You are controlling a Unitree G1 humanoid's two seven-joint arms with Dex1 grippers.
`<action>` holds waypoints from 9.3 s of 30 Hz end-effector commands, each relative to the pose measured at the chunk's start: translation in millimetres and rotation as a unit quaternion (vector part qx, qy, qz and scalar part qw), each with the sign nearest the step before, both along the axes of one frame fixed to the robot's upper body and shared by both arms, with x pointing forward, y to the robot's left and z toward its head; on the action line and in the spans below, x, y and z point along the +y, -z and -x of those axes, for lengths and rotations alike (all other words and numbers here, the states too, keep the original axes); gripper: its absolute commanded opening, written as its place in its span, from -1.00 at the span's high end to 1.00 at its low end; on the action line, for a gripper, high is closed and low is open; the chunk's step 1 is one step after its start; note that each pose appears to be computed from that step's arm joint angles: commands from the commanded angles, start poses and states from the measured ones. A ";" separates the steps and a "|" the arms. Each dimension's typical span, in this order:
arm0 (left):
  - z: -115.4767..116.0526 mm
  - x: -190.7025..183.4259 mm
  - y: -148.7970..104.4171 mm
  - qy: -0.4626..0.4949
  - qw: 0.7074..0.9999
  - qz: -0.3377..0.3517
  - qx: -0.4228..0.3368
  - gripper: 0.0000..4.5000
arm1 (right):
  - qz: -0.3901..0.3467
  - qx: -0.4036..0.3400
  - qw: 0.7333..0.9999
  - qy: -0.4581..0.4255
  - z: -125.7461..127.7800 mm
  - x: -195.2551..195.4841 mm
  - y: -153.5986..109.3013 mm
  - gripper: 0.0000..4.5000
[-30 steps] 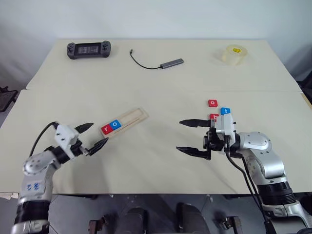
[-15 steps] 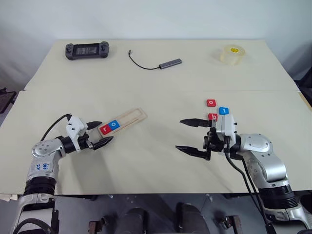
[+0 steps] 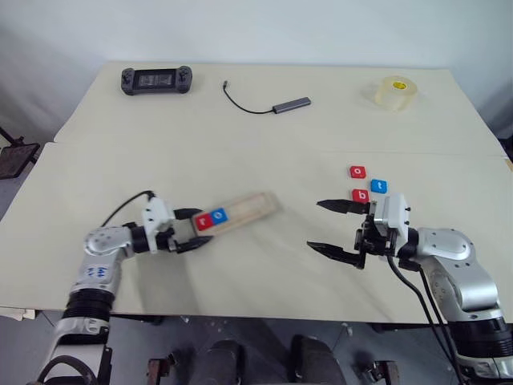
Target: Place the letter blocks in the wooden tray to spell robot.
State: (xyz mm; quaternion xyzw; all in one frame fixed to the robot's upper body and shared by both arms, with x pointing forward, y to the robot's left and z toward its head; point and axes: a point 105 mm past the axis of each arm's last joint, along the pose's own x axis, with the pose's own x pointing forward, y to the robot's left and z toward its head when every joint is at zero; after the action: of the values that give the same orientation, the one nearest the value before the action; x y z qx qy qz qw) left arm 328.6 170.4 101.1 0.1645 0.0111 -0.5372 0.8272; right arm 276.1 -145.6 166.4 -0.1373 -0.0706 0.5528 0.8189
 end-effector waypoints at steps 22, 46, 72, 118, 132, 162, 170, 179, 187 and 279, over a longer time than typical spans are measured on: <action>-25.9 -71.5 -12.9 0.116 0.992 -0.031 -0.031 -0.98 | -0.015 0.022 0.969 0.245 51.3 -87.8 12.8 -1.00; 38.6 -5.7 -47.3 0.062 0.994 0.078 -0.036 -0.98 | -0.080 0.073 0.908 0.406 -12.1 -121.5 -10.8 -1.00; 55.2 4.4 -37.5 -0.030 0.994 0.085 -0.056 -0.98 | 0.051 0.198 0.874 0.440 -109.3 -91.2 -22.9 -1.00; 34.9 -36.0 -38.4 0.079 0.992 0.094 -0.029 -1.00 | -0.016 0.287 0.791 0.540 -8.0 -80.3 25.7 0.35; 34.7 -33.1 -42.3 0.076 0.992 0.090 -0.041 -1.00 | 0.069 0.288 0.836 0.462 -5.5 -84.1 21.8 -0.89; 60.3 -34.2 -55.5 0.083 0.991 0.090 -0.054 -1.00 | 0.272 0.158 0.947 0.065 -50.0 -100.2 45.9 -0.89; 58.2 -33.3 -58.2 0.073 0.991 0.088 -0.064 -1.00 | 0.277 0.166 0.946 0.031 -50.3 -97.2 38.7 0.16; 57.8 -23.5 -57.1 0.045 0.993 0.084 -0.072 -1.00 | 0.275 0.119 0.952 -0.060 -59.6 -37.1 -5.9 0.35; 55.7 -26.7 -51.4 0.034 0.993 0.090 -0.068 -1.00 | 0.260 0.145 0.950 -0.094 -64.0 29.4 -9.3 0.35; 56.9 -30.2 -52.2 0.015 0.993 0.093 -0.075 -1.00 | 0.249 0.136 0.959 -0.013 -68.8 51.8 26.2 0.99</action>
State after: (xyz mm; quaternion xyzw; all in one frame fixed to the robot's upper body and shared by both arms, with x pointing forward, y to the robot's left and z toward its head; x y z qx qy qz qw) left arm 273.7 141.1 144.4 0.1146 -0.0852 -0.5352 0.8326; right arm 347.6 -96.5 133.7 -0.2594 0.1946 0.5727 0.7529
